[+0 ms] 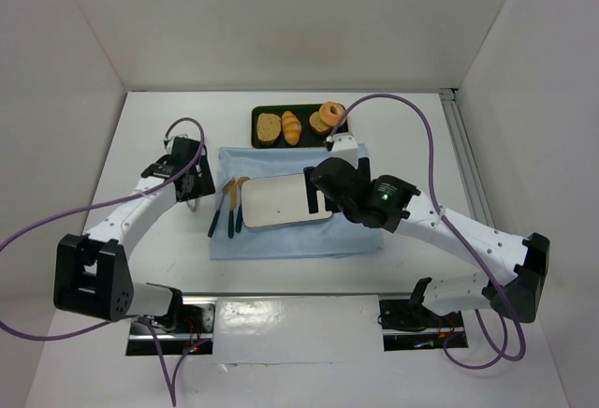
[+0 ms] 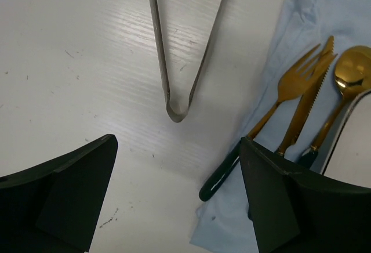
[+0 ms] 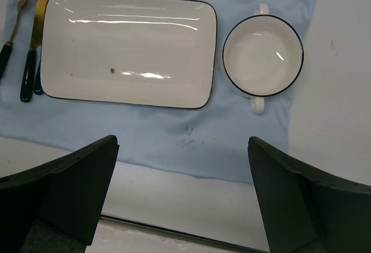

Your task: Place the bread

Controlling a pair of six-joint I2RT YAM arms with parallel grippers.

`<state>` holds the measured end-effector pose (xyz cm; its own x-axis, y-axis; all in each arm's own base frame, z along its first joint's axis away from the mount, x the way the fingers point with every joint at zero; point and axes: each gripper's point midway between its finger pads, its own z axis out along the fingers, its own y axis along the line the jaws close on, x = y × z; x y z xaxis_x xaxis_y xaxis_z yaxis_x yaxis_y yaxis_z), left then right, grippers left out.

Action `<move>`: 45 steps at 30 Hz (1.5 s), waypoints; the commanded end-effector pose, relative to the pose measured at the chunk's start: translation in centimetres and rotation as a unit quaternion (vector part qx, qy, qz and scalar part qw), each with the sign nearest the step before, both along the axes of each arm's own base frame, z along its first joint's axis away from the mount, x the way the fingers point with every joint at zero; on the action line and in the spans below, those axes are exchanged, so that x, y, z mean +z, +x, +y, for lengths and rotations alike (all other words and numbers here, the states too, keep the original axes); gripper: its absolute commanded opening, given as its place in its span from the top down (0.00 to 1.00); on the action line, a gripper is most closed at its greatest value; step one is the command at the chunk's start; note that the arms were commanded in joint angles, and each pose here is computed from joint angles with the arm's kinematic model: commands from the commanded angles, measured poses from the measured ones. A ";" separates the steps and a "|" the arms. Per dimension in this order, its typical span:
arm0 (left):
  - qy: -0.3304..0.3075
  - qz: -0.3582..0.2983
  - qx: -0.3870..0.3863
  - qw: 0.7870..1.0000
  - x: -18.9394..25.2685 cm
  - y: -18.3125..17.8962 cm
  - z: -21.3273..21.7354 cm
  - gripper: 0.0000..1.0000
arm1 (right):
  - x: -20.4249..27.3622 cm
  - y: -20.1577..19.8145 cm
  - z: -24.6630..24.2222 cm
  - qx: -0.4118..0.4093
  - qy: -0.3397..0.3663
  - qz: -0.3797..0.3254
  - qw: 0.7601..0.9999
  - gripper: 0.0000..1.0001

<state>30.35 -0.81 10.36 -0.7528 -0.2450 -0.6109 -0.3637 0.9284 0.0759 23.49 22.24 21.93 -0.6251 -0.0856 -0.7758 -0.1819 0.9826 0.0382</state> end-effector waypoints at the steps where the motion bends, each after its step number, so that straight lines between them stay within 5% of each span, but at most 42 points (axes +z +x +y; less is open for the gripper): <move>1: -0.022 -0.020 0.023 0.999 -0.5 2.1 0.6 0.00 | 1.9 0.4 0.8 0.006 0.015 -0.019 1.000 0.00; 23: -0.079 0.033 0.029 0.996 -6.8 9.6 2.5 0.10 | 3.2 1.2 -0.6 -0.015 0.005 -0.029 0.999 0.00; 45: -0.151 0.084 0.015 0.985 -10.5 10.4 3.1 0.20 | 3.9 2.5 -0.8 -0.022 0.003 -0.034 0.999 0.00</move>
<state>41.96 3.86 2.28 -0.7724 -0.4373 -0.4606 -0.4351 0.8926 -0.1178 25.38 21.49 24.07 -0.6030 -0.0744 -0.7943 -0.1519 0.9881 0.0228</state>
